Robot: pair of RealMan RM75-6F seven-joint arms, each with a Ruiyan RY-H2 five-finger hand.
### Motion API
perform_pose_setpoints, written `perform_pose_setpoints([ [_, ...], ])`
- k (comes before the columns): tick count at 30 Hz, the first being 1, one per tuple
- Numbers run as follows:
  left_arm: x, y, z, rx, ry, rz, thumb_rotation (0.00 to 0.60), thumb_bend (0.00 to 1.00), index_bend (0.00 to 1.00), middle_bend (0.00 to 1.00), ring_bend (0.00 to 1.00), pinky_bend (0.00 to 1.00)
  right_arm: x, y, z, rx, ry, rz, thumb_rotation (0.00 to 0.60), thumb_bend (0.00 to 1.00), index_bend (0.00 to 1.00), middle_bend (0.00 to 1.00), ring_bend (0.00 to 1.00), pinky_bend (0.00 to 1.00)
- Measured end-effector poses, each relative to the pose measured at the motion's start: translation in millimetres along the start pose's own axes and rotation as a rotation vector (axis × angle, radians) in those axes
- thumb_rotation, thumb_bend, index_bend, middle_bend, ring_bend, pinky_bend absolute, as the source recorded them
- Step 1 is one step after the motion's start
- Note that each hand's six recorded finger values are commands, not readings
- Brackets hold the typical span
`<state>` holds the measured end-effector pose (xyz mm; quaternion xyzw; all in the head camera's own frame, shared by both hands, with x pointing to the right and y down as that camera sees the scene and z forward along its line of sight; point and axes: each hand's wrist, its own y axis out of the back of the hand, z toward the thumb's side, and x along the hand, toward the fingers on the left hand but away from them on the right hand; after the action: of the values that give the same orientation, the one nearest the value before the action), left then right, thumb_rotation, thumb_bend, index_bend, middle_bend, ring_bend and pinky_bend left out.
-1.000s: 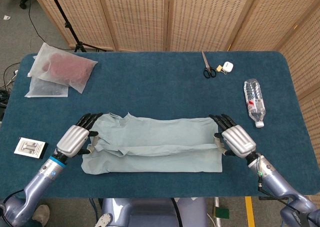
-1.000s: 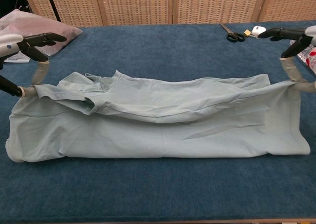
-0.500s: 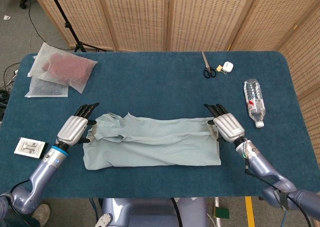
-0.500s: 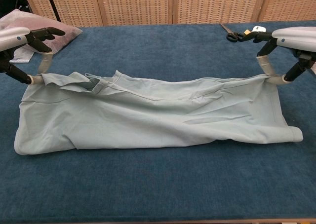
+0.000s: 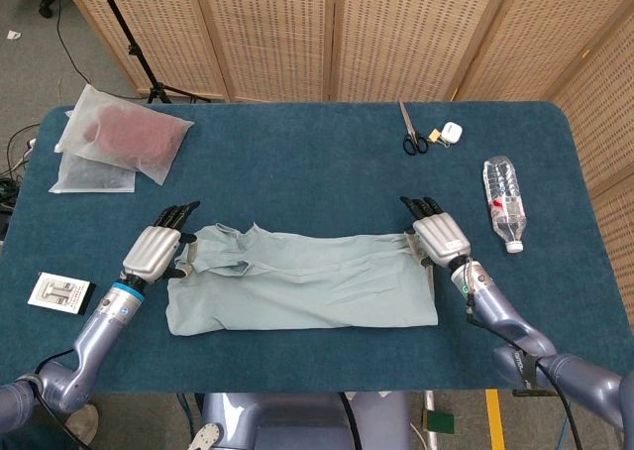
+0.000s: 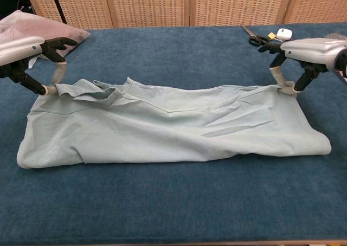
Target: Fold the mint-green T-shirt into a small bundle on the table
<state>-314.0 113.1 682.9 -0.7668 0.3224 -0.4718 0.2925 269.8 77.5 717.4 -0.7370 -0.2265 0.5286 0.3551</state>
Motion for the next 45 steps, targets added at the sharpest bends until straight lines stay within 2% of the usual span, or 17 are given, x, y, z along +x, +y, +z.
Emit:
perform_pose_setpoints([
  [4,3.5,0.0,-0.9,0.005,0.006,0.003,0.600,0.63,0.73,0.00,0.00,0.00,-7.5,-2.0,-2.3,-0.006,-0.019,0.007,0.600,0.50,0.66,0.00,0.00,0.00],
  [5,4.0,-0.2,-0.9,0.005,0.008,0.003,0.600,0.63,0.73,0.00,0.00,0.00,-9.0,-2.9,-3.1,-0.005,-0.023,0.011,0.600,0.45,0.56,0.00,0.00,0.00],
  [7,4.9,-0.7,-1.0,0.005,0.011,0.002,0.600,0.63,0.73,0.00,0.00,0.00,-10.6,-4.0,-5.0,0.003,-0.031,0.015,0.600,0.31,0.30,0.00,0.00,0.00],
  [8,5.7,-1.2,-1.0,0.005,0.012,0.001,0.600,0.63,0.73,0.00,0.00,0.00,-11.4,-5.0,-6.9,0.010,-0.037,0.017,0.600,0.19,0.13,0.00,0.00,0.00],
  [9,6.3,-1.5,-1.0,0.005,0.013,0.000,0.600,0.63,0.73,0.00,0.00,0.00,-11.8,-5.8,-8.2,0.015,-0.043,0.020,0.600,0.08,0.03,0.00,0.00,0.00],
  [10,6.9,-1.8,-1.0,0.007,0.014,-0.001,0.600,0.63,0.73,0.00,0.00,0.00,-12.2,-6.5,-9.1,0.019,-0.048,0.021,0.600,0.03,0.00,0.00,0.00,0.00],
  [13,8.7,-2.2,-0.9,0.006,0.018,0.001,0.600,0.63,0.73,0.00,0.00,0.00,-12.7,-5.2,-11.2,0.017,-0.061,0.004,0.600,0.00,0.00,0.00,0.00,0.00],
  [18,12.4,-0.7,-5.9,0.006,0.038,0.012,0.600,0.63,0.73,0.00,0.00,0.00,-6.3,11.6,-19.8,0.013,-0.091,-0.101,0.600,0.00,0.00,0.00,0.00,0.00],
  [20,13.8,-0.4,-9.1,0.006,0.048,0.015,0.600,0.63,0.73,0.00,0.00,0.00,1.4,19.0,-24.6,0.011,-0.101,-0.139,0.600,0.00,0.00,0.00,0.00,0.00],
  [25,16.7,-0.6,-15.4,0.007,0.067,0.018,0.600,0.63,0.73,0.00,0.00,0.00,25.7,29.2,-30.1,-0.007,-0.102,-0.173,0.600,0.00,0.00,0.00,0.00,0.00],
  [33,24.5,-4.5,-19.1,0.010,0.084,0.007,0.600,0.63,0.73,0.00,0.00,0.00,100.5,35.5,-42.0,-0.049,-0.100,-0.185,0.600,0.00,0.00,0.00,0.00,0.00],
  [38,30.7,-6.6,-20.3,0.016,0.099,0.004,0.600,0.63,0.73,0.00,0.00,0.00,150.9,30.3,-51.2,-0.080,-0.120,-0.177,0.600,0.00,0.00,0.00,0.00,0.00],
  [45,40.8,-12.1,-21.6,0.046,0.120,0.001,0.600,0.63,0.73,0.00,0.00,0.00,187.3,25.7,-56.4,-0.123,-0.129,-0.196,0.600,0.00,0.00,0.00,0.00,0.00],
])
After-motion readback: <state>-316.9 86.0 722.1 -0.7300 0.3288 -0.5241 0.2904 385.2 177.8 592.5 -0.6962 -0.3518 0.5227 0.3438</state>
